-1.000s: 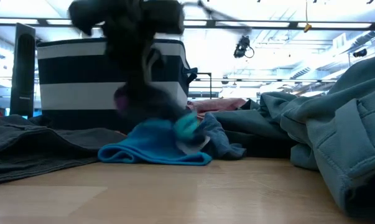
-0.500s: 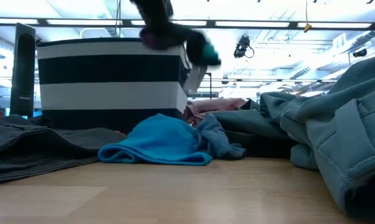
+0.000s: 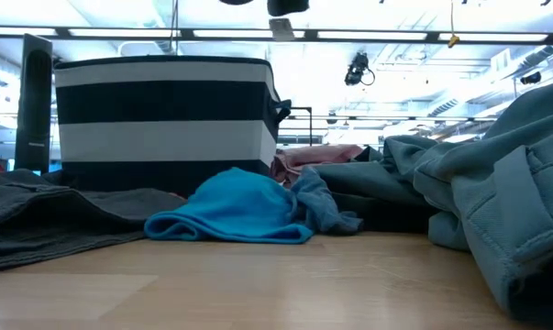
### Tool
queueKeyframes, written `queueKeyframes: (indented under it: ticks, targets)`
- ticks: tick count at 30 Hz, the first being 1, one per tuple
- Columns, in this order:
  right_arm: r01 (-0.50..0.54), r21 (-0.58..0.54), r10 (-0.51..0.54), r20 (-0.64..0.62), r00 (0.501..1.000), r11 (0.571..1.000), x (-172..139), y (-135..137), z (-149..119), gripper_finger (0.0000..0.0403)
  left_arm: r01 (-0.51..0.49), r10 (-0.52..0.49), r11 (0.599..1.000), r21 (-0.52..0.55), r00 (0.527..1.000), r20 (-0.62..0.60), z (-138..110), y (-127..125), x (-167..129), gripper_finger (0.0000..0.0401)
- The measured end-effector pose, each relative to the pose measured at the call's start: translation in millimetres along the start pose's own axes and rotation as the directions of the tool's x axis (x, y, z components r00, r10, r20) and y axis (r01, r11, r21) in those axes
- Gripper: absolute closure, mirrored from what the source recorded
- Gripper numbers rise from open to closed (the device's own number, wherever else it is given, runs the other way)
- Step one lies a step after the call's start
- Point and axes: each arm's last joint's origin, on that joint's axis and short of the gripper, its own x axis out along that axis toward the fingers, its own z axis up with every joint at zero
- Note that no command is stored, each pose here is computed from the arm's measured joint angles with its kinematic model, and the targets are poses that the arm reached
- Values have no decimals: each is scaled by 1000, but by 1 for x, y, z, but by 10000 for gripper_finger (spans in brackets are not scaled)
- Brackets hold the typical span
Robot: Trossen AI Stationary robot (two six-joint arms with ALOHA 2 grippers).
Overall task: Sort clothes
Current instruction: Put the blue sock into the blue laundry bin
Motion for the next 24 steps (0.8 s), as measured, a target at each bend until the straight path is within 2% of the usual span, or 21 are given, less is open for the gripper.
queueKeyframes:
  ticks: [8, 17, 21, 24]
  targets:
    - [-6, -14, 6, 3, 1000, 1000, -1, 3, -1, 275, -168, 173, 982, -87, 983, 56, -5, 53, -36, 401]
    - [-8, 4, 8, 6, 1000, 1000, -1, 3, -1, 275, -308, 317, 934, -181, 948, 24, -13, 97, -45, 401]
    - [-8, 8, 8, 6, 1000, 1000, -1, 3, -1, 275, -370, 379, 886, -280, 925, -23, -17, 110, -44, 398]
    - [-8, 10, 8, 6, 1000, 1000, -1, 3, -1, 275, -423, 432, 830, -363, 900, -60, -21, 117, -42, 389]
